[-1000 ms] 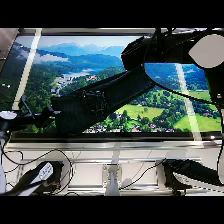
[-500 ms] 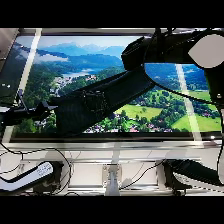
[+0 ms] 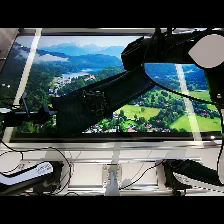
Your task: Fold the clothes and pants, and hang the long-sleeved shirts on hangers.
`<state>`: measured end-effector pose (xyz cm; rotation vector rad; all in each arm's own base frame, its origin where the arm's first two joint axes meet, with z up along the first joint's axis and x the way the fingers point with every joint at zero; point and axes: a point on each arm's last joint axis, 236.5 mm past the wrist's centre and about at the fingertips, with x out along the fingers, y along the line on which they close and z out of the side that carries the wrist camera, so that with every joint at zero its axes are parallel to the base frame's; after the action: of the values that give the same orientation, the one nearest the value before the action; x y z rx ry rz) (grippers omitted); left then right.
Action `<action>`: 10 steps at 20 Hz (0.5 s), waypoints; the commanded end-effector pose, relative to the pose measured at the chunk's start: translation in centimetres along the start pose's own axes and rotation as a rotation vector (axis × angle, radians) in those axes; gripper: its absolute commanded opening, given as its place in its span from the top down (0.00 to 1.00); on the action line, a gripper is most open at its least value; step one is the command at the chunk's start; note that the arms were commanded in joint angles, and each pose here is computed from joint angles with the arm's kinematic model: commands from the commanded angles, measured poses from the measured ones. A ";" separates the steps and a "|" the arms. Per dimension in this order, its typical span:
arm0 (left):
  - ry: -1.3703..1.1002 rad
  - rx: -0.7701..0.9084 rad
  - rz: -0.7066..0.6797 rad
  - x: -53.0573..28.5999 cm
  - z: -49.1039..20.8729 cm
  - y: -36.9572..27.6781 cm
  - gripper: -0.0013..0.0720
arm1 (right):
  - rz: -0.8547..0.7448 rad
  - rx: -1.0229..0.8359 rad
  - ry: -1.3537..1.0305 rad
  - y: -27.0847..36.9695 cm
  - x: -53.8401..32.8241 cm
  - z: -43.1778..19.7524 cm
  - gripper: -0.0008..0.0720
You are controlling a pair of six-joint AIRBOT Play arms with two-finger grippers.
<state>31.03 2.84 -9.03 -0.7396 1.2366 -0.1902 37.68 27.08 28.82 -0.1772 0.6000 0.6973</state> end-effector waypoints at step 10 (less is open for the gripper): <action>0.077 0.052 -0.197 5.1 -1.2 -6.9 0.28 | -0.016 -0.007 -0.001 -0.4 0.0 0.0 0.95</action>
<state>32.74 -3.00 -9.88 -0.7840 1.2434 -0.3566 37.66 27.19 28.91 -0.1728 0.5973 0.7010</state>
